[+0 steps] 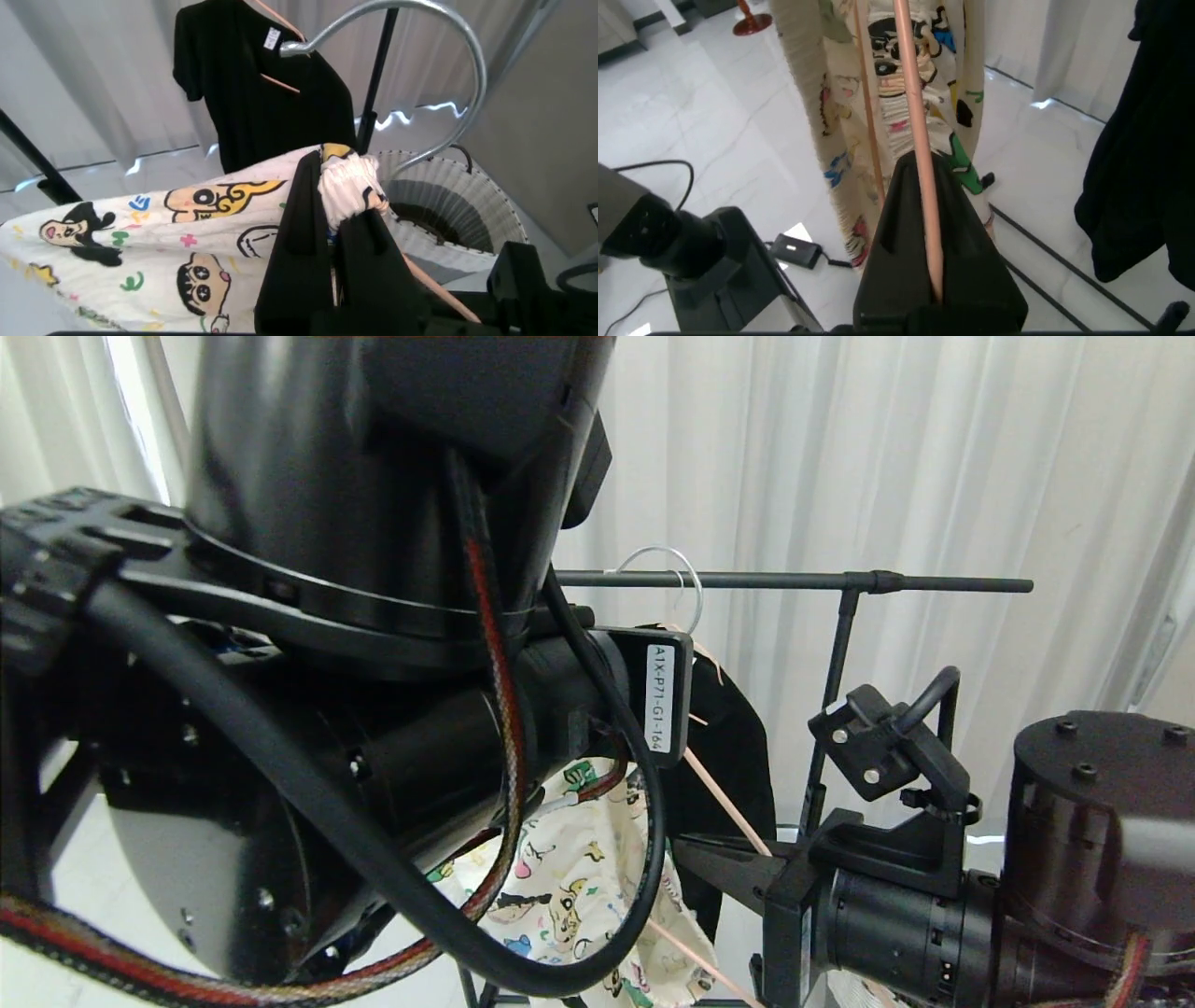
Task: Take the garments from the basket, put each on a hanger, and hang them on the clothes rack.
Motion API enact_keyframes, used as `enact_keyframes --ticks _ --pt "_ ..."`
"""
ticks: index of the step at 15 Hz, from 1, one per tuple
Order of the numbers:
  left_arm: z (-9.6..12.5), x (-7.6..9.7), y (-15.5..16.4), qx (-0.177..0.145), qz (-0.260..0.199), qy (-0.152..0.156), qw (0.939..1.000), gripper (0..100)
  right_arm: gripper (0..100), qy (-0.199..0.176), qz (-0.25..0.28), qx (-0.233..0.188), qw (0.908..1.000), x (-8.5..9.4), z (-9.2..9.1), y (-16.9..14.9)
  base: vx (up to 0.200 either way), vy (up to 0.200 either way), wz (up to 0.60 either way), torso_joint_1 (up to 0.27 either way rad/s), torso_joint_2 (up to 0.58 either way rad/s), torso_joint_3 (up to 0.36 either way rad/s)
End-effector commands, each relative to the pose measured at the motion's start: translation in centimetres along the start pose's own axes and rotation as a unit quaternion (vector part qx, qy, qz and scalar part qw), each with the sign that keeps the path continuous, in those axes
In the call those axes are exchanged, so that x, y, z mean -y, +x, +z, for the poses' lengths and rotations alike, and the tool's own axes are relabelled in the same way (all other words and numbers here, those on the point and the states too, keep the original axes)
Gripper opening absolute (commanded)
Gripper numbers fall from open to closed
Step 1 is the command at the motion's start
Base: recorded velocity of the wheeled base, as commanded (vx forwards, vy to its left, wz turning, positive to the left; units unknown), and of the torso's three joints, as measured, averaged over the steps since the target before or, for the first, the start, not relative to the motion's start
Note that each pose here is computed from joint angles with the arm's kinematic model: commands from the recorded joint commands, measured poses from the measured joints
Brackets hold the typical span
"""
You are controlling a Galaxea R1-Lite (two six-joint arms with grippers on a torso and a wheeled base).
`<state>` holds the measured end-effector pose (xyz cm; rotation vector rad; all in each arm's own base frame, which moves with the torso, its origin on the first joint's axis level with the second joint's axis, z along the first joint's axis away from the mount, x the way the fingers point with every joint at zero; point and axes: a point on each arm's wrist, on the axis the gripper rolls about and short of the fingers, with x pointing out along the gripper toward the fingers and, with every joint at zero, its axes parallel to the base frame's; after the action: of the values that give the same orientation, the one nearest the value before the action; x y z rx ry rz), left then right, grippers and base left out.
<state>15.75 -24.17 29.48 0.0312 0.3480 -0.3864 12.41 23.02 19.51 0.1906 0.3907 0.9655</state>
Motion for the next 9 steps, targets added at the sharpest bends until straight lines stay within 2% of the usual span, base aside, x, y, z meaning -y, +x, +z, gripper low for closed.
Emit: enact_keyframes --ticks 1,2,5,7,9 --pt "0.0 -0.1 -0.1 0.001 0.001 0.0 1.0 0 0 0.001 -0.003 0.004 1.0 0.0 0.0 0.1 0.0 0.0 0.0 0.0 0.0 0.0" --pt "0.1 -0.2 -0.2 0.002 0.0 -0.002 1.0 100 0 0.002 -0.007 0.016 0.9998 0.0 0.1 0.1 0.0 0.0 0.0 0.0 0.0 0.0" --pt "0.3 -0.6 -0.2 0.009 0.019 -0.004 0.9998 100 0 0.001 -0.011 0.023 0.9997 0.1 0.3 0.0 0.0 0.0 0.0 0.0 0.0 0.0" --pt "0.4 -1.0 -0.8 0.014 0.023 -0.006 0.9996 100 0 0.003 -0.023 0.05 0.9985 0.1 0.7 0.0 0.0 0.0 0.0 0.0 0.0 0.0" --pt "0.3 -1.3 -1.3 0.015 0.021 -0.006 0.9997 100 0 0.004 -0.036 0.059 0.9976 0.3 0.9 -0.1 0.0 0.0 0.0 0.0 0.0 0.0"
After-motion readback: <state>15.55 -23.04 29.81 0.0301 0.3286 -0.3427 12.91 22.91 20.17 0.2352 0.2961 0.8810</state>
